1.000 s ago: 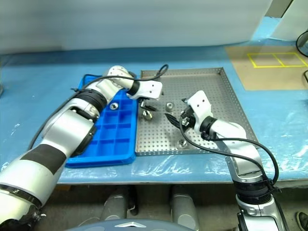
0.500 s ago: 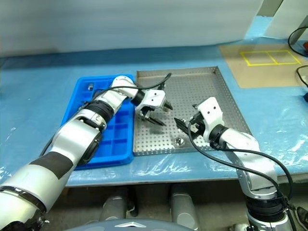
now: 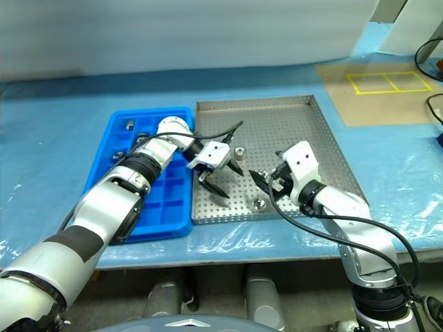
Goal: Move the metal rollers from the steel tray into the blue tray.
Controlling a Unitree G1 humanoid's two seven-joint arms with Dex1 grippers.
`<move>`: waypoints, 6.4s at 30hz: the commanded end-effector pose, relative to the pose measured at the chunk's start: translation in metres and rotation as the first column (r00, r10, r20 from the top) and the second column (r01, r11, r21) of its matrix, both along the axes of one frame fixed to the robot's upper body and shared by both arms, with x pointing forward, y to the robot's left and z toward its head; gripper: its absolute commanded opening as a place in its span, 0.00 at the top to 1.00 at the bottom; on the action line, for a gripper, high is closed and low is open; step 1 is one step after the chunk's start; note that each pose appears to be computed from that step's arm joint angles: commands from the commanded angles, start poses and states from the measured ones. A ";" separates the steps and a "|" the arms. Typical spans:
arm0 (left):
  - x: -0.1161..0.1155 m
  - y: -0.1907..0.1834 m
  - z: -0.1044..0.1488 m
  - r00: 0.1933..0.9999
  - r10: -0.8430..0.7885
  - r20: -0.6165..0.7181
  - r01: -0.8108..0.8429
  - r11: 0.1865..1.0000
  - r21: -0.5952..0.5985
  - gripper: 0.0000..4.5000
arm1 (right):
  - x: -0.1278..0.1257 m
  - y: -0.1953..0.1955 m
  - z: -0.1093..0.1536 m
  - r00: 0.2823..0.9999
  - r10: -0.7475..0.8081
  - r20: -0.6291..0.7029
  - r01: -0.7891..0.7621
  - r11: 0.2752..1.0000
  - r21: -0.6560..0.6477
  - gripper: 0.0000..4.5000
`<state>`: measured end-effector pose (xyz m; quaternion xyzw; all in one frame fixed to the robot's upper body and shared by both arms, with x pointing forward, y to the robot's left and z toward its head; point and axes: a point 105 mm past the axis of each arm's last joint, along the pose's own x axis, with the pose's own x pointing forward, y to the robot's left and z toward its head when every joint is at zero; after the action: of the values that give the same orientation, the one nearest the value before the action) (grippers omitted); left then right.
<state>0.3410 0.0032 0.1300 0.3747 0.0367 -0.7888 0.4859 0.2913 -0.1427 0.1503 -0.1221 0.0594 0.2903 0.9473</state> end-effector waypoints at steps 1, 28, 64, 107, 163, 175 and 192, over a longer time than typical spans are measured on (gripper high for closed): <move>-0.009 -0.011 -0.002 0.999 -0.048 -0.004 0.048 0.998 -0.031 0.17 | -0.006 -0.001 0.014 0.999 -0.007 0.054 0.007 1.000 0.000 0.00; -0.031 -0.059 -0.053 0.995 0.045 -0.091 -0.051 0.996 -0.068 0.17 | -0.019 -0.015 0.000 0.998 -0.067 0.012 0.068 0.994 -0.090 0.00; -0.004 -0.035 0.021 0.981 0.173 -0.091 -0.195 0.903 -0.383 0.61 | -0.005 -0.005 0.002 1.000 -0.004 0.024 0.006 0.997 -0.081 0.00; 0.013 0.169 0.021 0.424 0.905 -0.028 -0.822 0.372 -0.431 0.61 | 0.024 0.141 0.028 0.593 0.805 0.023 -0.801 0.593 -0.088 0.00; 0.025 -0.062 0.026 0.937 0.350 -0.018 -0.332 0.871 -0.362 0.11 | 0.017 -0.042 0.057 0.989 0.038 0.144 -0.024 0.995 -0.098 0.00; 0.015 -0.078 -0.007 0.939 0.340 -0.042 -0.338 0.899 -0.277 0.11 | 0.003 -0.053 0.048 0.991 -0.040 0.124 0.054 0.992 -0.114 0.00; 0.022 -0.068 -0.038 0.891 0.451 -0.046 -0.451 0.874 -0.182 0.11 | 0.006 -0.053 0.041 0.992 -0.051 0.117 0.068 0.987 -0.143 0.00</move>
<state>0.3623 -0.0624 0.0895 0.3062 0.0548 -0.6581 0.6857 0.2974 -0.1976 0.1763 -0.1850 0.0605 0.2526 0.9478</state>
